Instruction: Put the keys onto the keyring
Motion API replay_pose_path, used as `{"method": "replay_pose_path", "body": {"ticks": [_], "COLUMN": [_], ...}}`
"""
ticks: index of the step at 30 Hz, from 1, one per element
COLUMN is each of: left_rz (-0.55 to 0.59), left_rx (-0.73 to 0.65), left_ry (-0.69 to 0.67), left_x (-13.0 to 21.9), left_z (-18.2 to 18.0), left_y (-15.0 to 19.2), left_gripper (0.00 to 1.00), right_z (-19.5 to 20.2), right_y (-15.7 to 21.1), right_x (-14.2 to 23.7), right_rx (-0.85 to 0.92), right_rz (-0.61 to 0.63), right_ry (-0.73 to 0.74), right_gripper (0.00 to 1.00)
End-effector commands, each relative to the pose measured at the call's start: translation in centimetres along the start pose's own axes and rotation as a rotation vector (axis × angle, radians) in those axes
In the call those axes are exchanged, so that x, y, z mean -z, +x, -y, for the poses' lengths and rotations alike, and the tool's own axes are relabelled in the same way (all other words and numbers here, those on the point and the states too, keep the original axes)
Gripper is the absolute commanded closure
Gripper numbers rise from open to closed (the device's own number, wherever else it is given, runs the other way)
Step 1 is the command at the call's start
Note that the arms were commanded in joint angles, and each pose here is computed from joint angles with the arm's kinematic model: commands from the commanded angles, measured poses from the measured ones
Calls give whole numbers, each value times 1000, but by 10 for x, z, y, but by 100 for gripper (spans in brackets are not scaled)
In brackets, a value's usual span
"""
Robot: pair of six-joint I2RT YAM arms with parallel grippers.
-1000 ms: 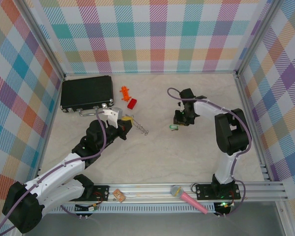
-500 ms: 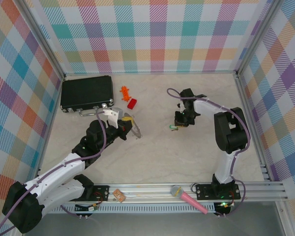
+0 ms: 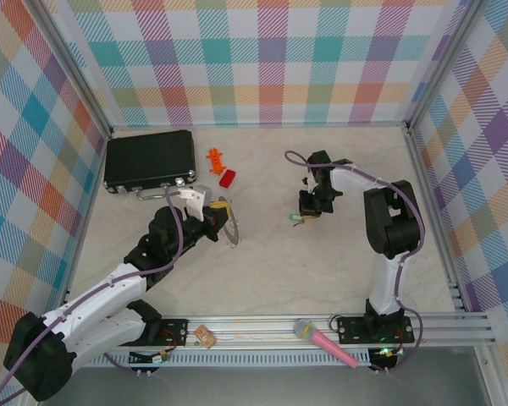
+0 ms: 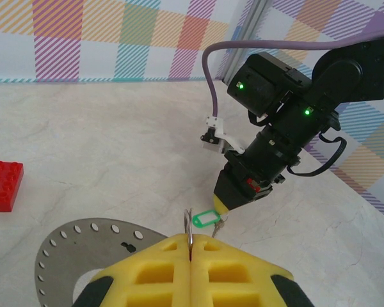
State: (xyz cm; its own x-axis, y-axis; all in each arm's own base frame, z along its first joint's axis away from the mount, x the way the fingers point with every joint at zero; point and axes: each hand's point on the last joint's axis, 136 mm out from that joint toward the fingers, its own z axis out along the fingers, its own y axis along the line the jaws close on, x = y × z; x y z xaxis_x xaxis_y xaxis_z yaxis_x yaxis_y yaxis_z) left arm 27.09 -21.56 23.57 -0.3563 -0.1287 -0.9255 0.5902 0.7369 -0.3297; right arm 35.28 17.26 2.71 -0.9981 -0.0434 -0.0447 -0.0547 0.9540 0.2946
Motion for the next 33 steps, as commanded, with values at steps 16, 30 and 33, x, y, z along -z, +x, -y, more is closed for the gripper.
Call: {"method": "replay_pose_path", "body": {"ticks": [16, 30, 33], "left_rz": [61, 62, 60], "left_rx": [-13, -14, -13], "left_ry": [38, 39, 39], "left_x": [3, 4, 4], "left_z": [10, 11, 11], "left_y": [-17, -17, -17], "left_gripper": [100, 100, 100], "right_z": [-37, -37, -43], "right_y": [-24, -9, 3], "right_x": [86, 55, 55], "right_rx": [60, 25, 39], "right_rz": [350, 342, 339], "right_ry": [-141, -146, -153], "right_gripper": [100, 100, 100]}}
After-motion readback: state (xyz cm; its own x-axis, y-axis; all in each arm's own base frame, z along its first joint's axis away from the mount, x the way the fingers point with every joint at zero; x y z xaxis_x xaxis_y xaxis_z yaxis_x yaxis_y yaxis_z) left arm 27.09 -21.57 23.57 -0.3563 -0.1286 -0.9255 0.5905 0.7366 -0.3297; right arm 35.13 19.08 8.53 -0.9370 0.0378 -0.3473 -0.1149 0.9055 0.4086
